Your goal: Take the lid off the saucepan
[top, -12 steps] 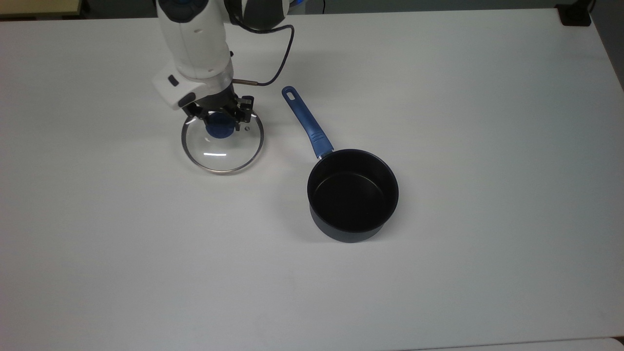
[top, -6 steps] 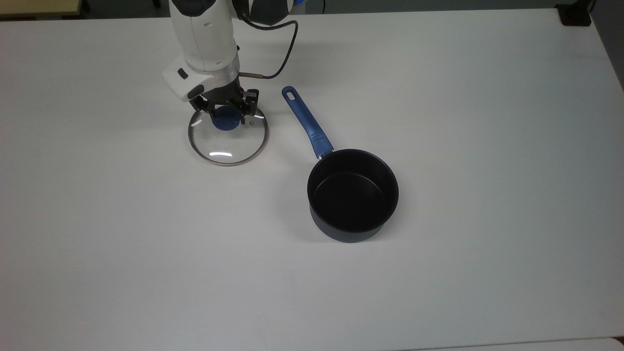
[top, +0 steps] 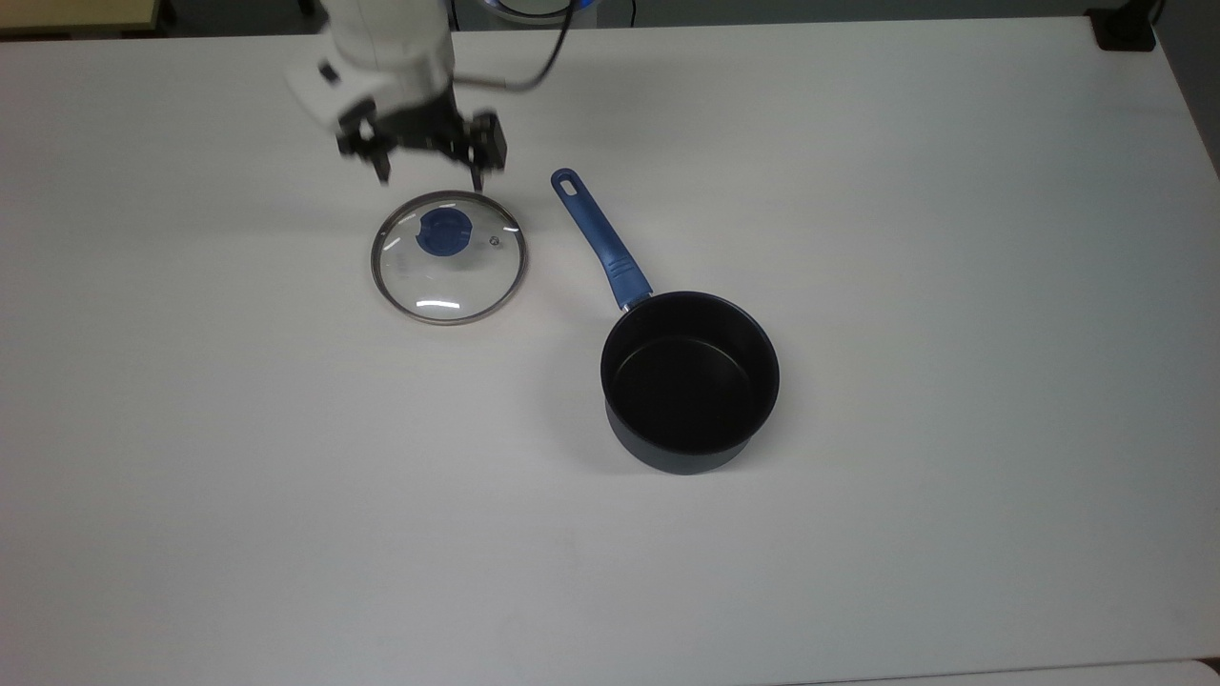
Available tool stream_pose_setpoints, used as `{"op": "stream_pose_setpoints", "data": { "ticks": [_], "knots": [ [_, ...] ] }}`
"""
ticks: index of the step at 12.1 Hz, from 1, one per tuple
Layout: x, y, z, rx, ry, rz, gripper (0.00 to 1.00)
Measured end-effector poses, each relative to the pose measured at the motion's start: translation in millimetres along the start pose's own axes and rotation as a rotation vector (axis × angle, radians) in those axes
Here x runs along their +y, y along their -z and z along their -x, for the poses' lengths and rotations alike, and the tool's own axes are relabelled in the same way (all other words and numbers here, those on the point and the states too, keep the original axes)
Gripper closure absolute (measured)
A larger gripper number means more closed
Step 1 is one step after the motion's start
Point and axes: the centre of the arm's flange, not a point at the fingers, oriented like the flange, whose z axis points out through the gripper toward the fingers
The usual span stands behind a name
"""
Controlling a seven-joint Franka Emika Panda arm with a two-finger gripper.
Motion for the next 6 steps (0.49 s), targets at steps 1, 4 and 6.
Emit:
{"op": "stream_pose_setpoints", "data": {
  "ticks": [1, 4, 6],
  "knots": [
    [-5.8, 35.8, 4.2, -0.004, 0.003, 0.001, 0.00],
    [-54.0, 108.2, 11.8, 0.008, 0.038, 0.004, 0.00],
    [-84.3, 118.5, 14.3, 0.018, 0.085, 0.005, 0.00]
  ]
}}
